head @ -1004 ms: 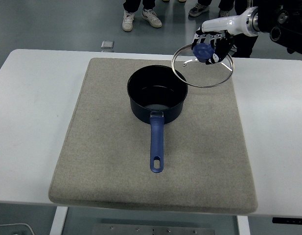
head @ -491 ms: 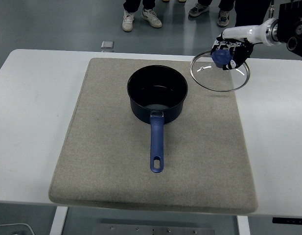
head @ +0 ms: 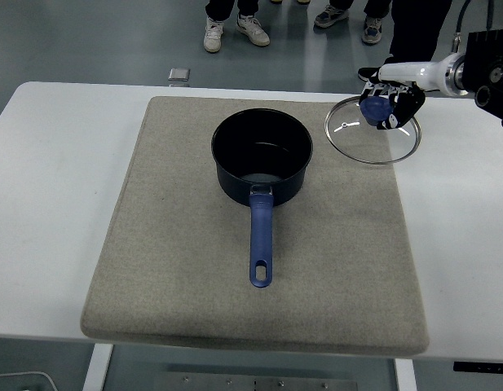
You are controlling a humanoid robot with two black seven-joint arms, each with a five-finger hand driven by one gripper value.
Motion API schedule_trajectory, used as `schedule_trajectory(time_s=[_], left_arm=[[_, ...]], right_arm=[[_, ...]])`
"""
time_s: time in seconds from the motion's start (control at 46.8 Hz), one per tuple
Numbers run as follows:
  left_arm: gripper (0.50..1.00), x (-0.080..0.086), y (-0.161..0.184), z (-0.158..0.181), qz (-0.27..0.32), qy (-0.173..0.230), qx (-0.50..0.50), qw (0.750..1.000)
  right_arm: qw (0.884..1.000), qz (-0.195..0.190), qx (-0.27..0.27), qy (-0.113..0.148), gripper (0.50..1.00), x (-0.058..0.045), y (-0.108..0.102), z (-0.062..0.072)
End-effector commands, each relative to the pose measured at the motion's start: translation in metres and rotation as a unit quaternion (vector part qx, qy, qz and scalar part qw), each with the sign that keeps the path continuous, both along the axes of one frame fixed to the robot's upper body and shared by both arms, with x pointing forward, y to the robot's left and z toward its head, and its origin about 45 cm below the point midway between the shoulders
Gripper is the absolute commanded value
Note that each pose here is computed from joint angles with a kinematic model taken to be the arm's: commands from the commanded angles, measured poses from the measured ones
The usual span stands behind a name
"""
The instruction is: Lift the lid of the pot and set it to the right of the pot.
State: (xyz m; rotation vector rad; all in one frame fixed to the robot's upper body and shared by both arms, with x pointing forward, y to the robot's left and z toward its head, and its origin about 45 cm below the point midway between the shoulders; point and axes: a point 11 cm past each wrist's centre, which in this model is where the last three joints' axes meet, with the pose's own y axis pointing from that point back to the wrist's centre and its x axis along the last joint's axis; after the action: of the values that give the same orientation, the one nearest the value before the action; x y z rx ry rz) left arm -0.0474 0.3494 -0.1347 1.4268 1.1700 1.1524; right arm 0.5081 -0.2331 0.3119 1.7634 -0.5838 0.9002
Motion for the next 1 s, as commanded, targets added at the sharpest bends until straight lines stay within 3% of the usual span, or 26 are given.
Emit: schedule_trajectory(time_s=[0.0,0.15,0.299,0.406,0.556,0.62,0.855,0.983], left_arm=[[1.0,0.0,0.0,0.0,0.0,0.0,0.0,1.0],[1.0,0.0,0.0,0.0,0.0,0.0,0.0,1.0],[1.0,0.0,0.0,0.0,0.0,0.0,0.0,1.0],[1.0,0.0,0.0,0.0,0.0,0.0,0.0,1.0],[1.0,0.0,0.0,0.0,0.0,0.0,-0.001,1.0],[1.0,0.0,0.0,0.0,0.0,0.0,0.0,1.0],[1.0,0.0,0.0,0.0,0.0,0.0,0.0,1.0],[1.0,0.0,0.0,0.0,0.0,0.0,0.0,1.0]], right_arm=[[1.0,0.001,0.005,0.002,0.5,-0.001,0.003,-0.006],[1.0,-0.002,0.01,0.001,0.511,-0.003,0.002,-0.017],[1.0,0.002,0.013,0.0,0.545,-0.006,0.008,-0.027],[1.0,0.002,0.015,-0.003,0.605,-0.007,0.009,-0.034],[1.0,-0.001,0.016,0.001,0.623,-0.01,0.007,-0.047],[1.0,-0.001,0.017,0.003,0.656,-0.012,0.008,-0.051],[1.0,-0.002,0.022,0.0,0.889,-0.012,0.01,-0.052],[1.0,-0.003,0.026,0.0,0.899,-0.011,0.011,-0.047]])
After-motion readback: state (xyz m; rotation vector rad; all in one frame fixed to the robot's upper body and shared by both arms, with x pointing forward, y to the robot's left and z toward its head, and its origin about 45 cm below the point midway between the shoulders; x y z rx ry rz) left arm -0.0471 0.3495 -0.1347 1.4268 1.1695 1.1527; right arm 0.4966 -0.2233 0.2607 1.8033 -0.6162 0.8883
